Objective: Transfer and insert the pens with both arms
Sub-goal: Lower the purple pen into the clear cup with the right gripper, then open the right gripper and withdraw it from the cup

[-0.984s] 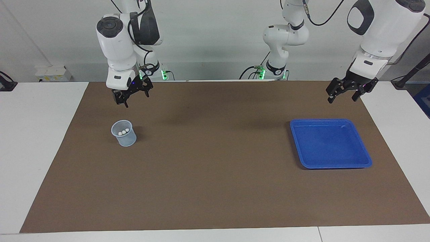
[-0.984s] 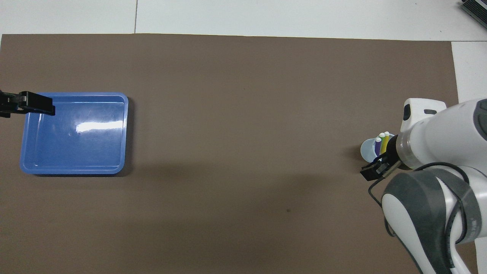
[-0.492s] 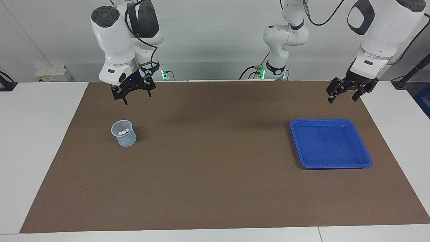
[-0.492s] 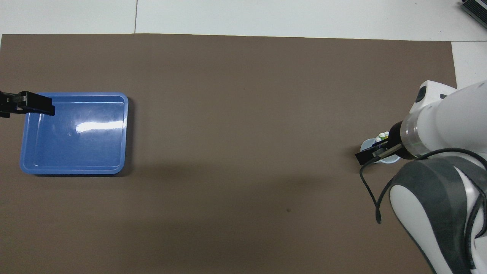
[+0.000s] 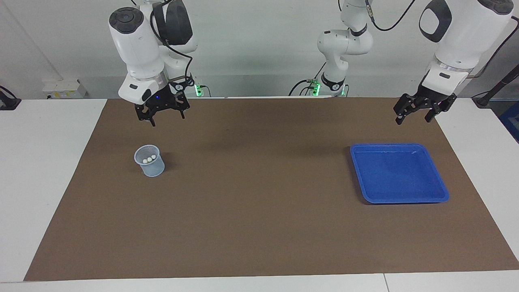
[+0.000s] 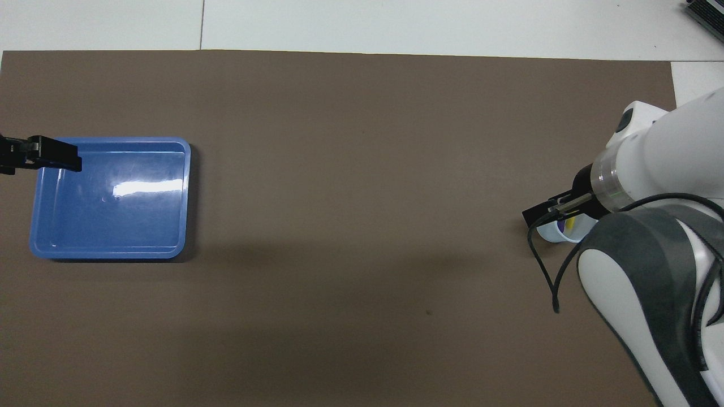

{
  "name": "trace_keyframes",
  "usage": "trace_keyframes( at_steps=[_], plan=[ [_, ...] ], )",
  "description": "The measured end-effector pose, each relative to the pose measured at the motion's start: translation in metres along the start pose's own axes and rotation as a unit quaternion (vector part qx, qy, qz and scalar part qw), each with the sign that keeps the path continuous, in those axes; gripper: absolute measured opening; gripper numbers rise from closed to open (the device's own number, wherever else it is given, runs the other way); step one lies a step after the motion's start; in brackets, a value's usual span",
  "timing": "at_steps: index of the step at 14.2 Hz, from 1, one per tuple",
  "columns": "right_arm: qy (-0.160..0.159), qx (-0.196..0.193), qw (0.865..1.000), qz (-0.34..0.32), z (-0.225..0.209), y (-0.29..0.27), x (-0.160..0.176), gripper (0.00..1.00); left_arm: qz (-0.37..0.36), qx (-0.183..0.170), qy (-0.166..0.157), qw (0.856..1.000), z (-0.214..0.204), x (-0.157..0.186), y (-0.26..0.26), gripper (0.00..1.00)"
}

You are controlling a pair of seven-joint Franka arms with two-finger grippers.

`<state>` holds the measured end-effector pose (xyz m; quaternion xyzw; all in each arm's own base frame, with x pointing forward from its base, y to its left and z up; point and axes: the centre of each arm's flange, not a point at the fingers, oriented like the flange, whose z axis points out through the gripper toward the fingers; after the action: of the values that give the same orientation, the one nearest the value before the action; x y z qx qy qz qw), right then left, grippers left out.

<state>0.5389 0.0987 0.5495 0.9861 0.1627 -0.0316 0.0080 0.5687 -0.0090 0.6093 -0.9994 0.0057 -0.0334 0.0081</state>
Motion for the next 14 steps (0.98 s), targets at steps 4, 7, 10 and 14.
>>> trace_keyframes(
  at_steps=[4, 7, 10, 14],
  plan=[
    [-0.017, 0.011, 1.000, 0.019, 0.000, -0.005, -0.003, 1.00, 0.006, -0.001, 0.000, 1.000, 0.000, 0.000, 0.006, 1.00],
    [-0.017, 0.012, 0.999, 0.024, 0.000, -0.001, -0.004, 1.00, 0.006, -0.001, 0.000, 1.000, 0.000, 0.000, 0.007, 1.00],
    [-0.015, 0.012, 0.999, 0.027, -0.001, 0.000, -0.004, 1.00, 0.005, -0.001, 0.001, 1.000, -0.001, 0.000, 0.006, 1.00],
    [-0.014, 0.013, 0.999, 0.035, -0.003, 0.008, -0.004, 1.00, 0.005, -0.001, 0.003, 1.000, -0.003, 0.000, 0.006, 1.00]
  ],
)
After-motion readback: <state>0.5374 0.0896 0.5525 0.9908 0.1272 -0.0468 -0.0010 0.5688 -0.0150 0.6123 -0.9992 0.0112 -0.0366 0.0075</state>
